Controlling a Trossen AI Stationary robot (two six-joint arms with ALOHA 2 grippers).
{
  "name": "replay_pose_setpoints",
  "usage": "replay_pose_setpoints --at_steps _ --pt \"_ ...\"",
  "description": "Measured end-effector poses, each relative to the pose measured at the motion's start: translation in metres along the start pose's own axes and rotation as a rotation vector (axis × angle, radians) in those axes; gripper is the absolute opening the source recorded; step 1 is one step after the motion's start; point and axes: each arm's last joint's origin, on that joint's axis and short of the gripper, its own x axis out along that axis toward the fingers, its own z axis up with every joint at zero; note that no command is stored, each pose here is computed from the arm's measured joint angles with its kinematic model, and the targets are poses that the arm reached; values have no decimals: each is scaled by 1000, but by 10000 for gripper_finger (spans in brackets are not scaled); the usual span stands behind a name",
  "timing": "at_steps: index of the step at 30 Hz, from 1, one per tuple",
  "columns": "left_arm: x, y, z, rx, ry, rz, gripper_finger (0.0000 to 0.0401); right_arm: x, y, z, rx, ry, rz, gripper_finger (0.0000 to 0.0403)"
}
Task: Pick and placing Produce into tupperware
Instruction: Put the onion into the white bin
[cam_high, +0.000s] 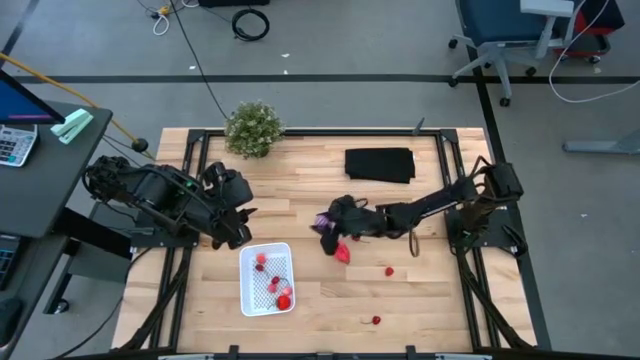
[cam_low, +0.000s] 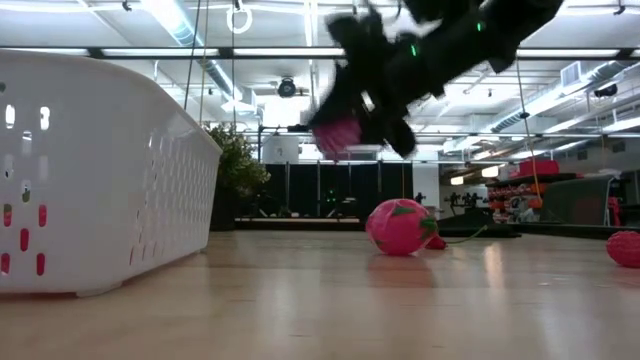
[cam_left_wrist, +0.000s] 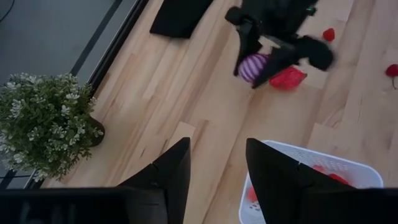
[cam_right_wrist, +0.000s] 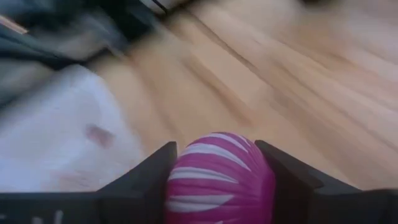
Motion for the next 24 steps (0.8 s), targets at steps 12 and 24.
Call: replay_pose_setpoints --at_steps 12,24 --pt "0 -4 5 -37 -43 -35 163 17 102 26 -144 -161 281 212" --pt "-1 -6 5 -44 -54 -52 162 46 142 17 -476 122 122 167"
